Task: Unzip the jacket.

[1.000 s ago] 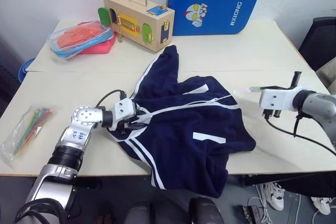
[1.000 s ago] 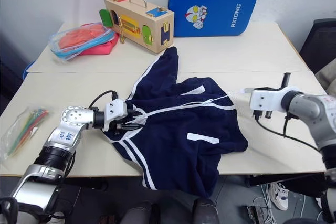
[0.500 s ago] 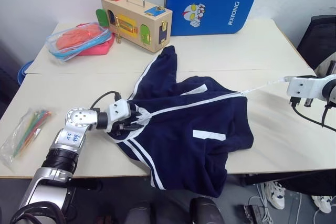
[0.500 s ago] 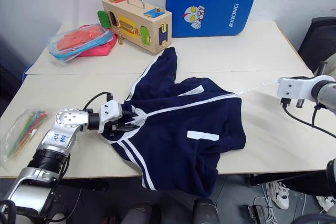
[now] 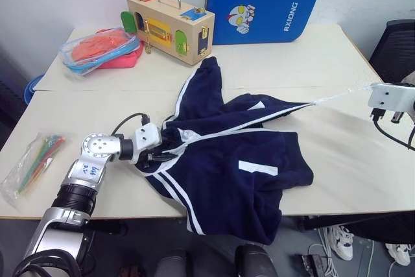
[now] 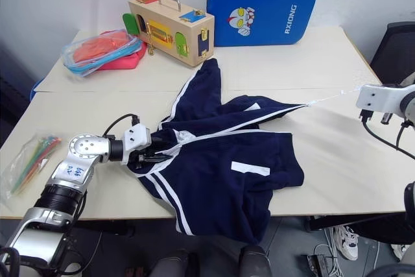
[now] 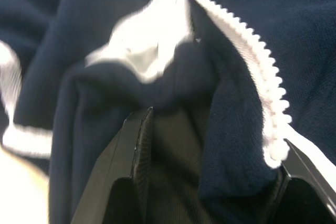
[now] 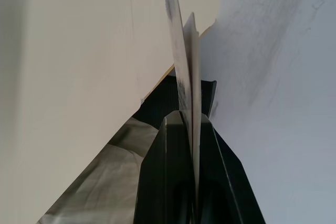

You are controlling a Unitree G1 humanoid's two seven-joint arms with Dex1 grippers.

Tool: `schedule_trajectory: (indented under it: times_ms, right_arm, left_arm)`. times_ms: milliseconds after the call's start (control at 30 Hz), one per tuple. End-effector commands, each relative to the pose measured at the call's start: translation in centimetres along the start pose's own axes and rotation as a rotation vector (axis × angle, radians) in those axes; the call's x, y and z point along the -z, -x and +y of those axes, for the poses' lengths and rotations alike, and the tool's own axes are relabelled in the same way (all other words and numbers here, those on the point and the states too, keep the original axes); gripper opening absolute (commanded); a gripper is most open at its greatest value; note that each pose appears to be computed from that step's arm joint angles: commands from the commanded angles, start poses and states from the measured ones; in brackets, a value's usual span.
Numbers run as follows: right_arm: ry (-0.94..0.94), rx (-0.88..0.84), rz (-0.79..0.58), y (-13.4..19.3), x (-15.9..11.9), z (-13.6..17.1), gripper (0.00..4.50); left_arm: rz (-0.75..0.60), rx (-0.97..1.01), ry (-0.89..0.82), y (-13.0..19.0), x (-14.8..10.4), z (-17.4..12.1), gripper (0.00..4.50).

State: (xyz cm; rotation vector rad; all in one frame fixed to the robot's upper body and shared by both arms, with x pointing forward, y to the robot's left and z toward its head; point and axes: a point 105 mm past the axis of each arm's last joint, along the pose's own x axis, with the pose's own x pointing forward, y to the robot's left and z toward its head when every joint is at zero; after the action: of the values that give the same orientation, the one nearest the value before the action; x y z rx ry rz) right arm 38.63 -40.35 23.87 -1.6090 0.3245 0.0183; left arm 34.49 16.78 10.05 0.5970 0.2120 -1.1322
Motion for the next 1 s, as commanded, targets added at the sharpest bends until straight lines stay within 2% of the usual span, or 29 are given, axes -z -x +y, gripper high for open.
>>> schedule_trajectory:
  times_ms: [33,100,167,233,300,367,433,533,567,700,833,1000]
  right_arm:
    - [-0.152,0.051,-0.085,0.0,-1.6,-2.2,0.0]
    - [-0.266,-0.005,-0.205,-0.2,-3.8,-2.1,0.0]
    - [-0.366,-0.133,-0.354,-0.1,-6.4,-1.1,0.0]
    - [-0.466,-0.249,-0.448,0.2,-7.9,-0.3,0.39]
    - [-0.522,-0.379,-0.538,1.1,-9.0,0.5,0.87]
    - [-0.535,-0.496,-0.595,2.2,-9.3,1.2,1.49]
    - [-0.538,-0.607,-0.604,3.7,-8.3,1.6,2.18]
    - [-0.585,-0.692,-0.557,5.6,-5.7,1.3,3.15]
    - [-0.592,-0.698,-0.545,5.9,-5.2,1.2,3.52]
    - [-0.707,-0.735,-0.521,8.4,-2.5,0.1,4.49]
    - [-0.846,-0.744,-0.516,10.2,-1.2,-0.7,4.49]
    - [-0.909,-0.76,-0.538,10.9,-1.0,-0.6,4.49]
  left_arm:
    - [0.082,0.029,0.107,0.4,2.7,-1.4,2.32]
    - [0.041,0.025,0.117,0.6,1.6,-1.2,2.32]
    - [-0.024,0.024,0.128,0.9,-0.4,-0.8,2.32]
    - [-0.103,0.056,0.152,1.6,-3.1,-0.6,2.28]
    - [-0.17,0.097,0.184,3.0,-5.7,-0.5,2.66]
    - [-0.192,0.141,0.197,4.6,-7.2,-0.7,3.1]
    - [-0.171,0.159,0.201,7.1,-7.9,-0.6,3.74]
    - [-0.073,0.124,0.22,11.5,-7.2,-0.1,4.5]
    - [-0.051,0.11,0.224,12.3,-7.0,0.1,4.5]
    - [0.082,-0.031,0.22,17.7,-5.4,1.5,4.5]
    - [0.133,-0.1,0.207,21.1,-4.7,2.2,4.5]
    - [0.137,-0.117,0.175,21.8,-4.7,2.4,4.5]
